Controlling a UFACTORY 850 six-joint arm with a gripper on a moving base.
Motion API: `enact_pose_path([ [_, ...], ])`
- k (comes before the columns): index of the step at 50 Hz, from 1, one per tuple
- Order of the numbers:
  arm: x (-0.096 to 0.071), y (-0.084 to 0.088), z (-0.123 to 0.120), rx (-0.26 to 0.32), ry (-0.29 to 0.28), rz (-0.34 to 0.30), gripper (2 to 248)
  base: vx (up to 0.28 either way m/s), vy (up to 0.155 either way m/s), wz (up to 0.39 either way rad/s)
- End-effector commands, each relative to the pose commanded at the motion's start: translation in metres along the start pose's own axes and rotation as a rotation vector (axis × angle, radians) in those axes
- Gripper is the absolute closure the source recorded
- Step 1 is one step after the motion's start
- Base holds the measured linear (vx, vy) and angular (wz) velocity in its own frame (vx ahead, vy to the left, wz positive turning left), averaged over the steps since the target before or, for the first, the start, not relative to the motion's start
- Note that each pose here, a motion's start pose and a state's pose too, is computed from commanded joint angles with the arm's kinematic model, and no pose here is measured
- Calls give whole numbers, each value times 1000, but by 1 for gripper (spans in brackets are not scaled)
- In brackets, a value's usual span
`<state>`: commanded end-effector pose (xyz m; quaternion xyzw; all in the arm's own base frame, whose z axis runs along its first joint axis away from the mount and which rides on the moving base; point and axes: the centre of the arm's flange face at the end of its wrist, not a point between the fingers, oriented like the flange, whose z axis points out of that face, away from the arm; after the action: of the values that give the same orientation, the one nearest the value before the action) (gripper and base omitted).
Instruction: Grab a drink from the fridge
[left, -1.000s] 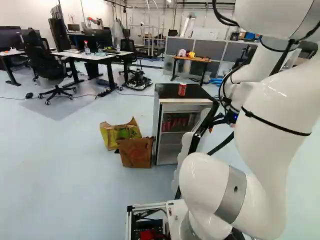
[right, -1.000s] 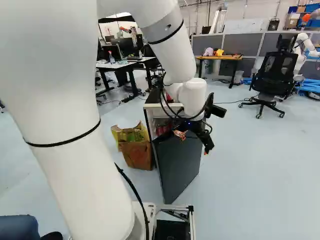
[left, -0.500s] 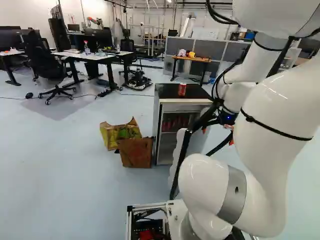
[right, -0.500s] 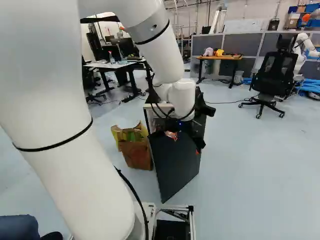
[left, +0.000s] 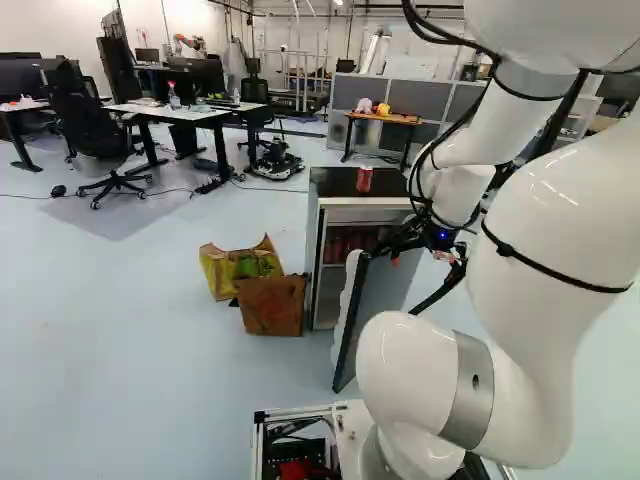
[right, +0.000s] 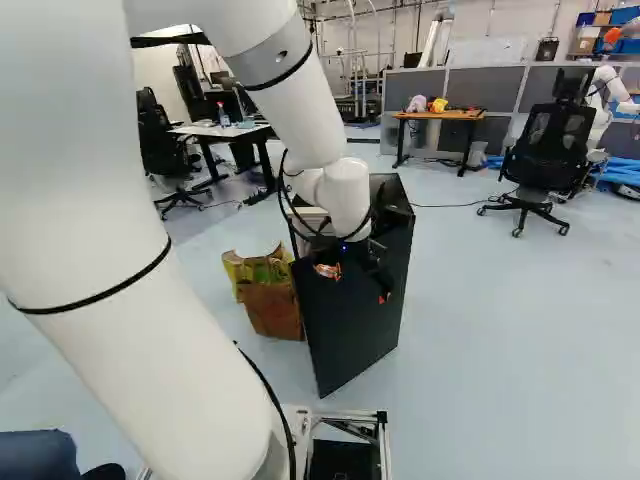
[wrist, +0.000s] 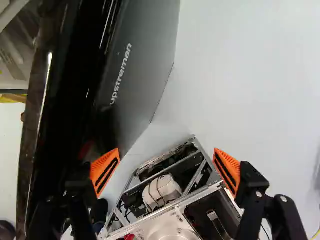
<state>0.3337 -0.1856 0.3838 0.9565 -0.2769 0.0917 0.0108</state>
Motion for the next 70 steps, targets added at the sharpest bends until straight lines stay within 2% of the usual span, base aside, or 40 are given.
enact_pose_path([
  [47, -30, -62, -5, 42, 109, -174, 3, 0, 0, 0],
  [70, -37, -85, -6, 63, 151, -237, 3, 0, 0, 0],
])
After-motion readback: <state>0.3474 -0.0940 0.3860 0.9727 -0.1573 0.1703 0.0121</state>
